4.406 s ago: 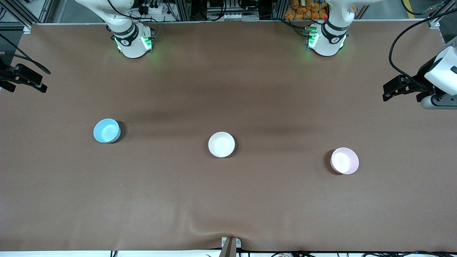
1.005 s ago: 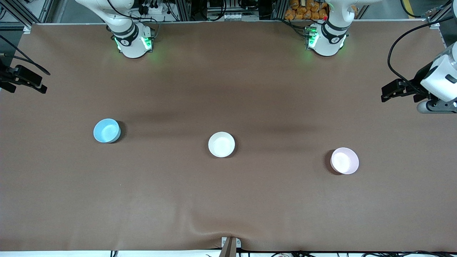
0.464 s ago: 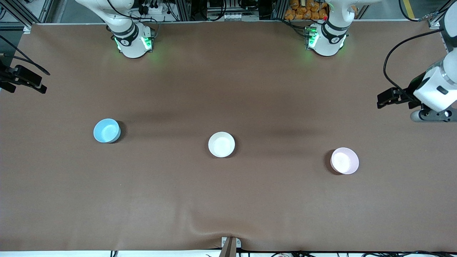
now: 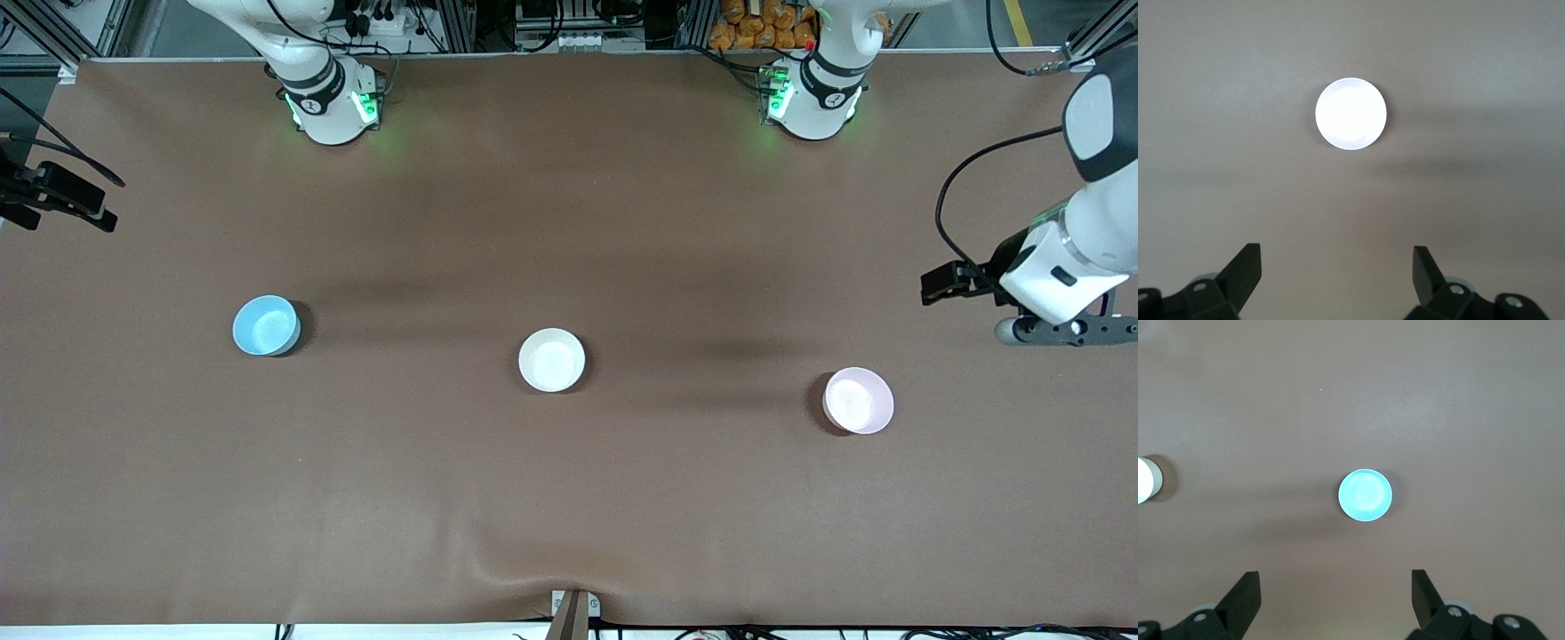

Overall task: Stack pink and blue bowls on white bowl
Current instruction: 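Move the left gripper down to the pale pink bowl rim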

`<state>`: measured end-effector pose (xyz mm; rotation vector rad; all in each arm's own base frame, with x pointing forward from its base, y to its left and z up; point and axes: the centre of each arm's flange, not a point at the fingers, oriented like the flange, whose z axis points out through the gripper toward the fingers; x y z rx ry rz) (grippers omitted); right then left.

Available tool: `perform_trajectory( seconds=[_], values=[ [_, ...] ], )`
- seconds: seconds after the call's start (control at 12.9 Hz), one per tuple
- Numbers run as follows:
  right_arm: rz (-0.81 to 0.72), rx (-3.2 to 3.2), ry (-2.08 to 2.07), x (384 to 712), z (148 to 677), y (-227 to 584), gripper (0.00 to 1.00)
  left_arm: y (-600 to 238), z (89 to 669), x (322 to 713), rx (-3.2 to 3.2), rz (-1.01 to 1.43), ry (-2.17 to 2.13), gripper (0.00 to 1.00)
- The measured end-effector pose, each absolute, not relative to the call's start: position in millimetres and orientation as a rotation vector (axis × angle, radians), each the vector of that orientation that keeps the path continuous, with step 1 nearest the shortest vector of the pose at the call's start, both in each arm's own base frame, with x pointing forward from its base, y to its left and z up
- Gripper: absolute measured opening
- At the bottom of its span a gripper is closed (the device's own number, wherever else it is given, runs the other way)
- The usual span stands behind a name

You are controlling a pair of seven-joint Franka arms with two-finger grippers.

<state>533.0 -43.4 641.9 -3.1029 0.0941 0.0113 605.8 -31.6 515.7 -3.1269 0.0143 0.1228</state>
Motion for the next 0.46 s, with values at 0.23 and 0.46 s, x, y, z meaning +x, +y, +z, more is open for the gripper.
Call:
perform_trajectory(
  seconds=[0.23, 0.46],
  values=[
    [0.012, -3.100, 0.095, 533.0, 641.7, -43.6, 1.00, -1.9, 476.8, 626.2, -3.134, 0.107, -0.058, 1.00],
    [0.012, -3.097, 0.096, 533.1, 641.6, -43.8, 1.00, 29.4, 416.7, 648.8, -3.143, 0.052, -0.118, 1.00]
  ],
)
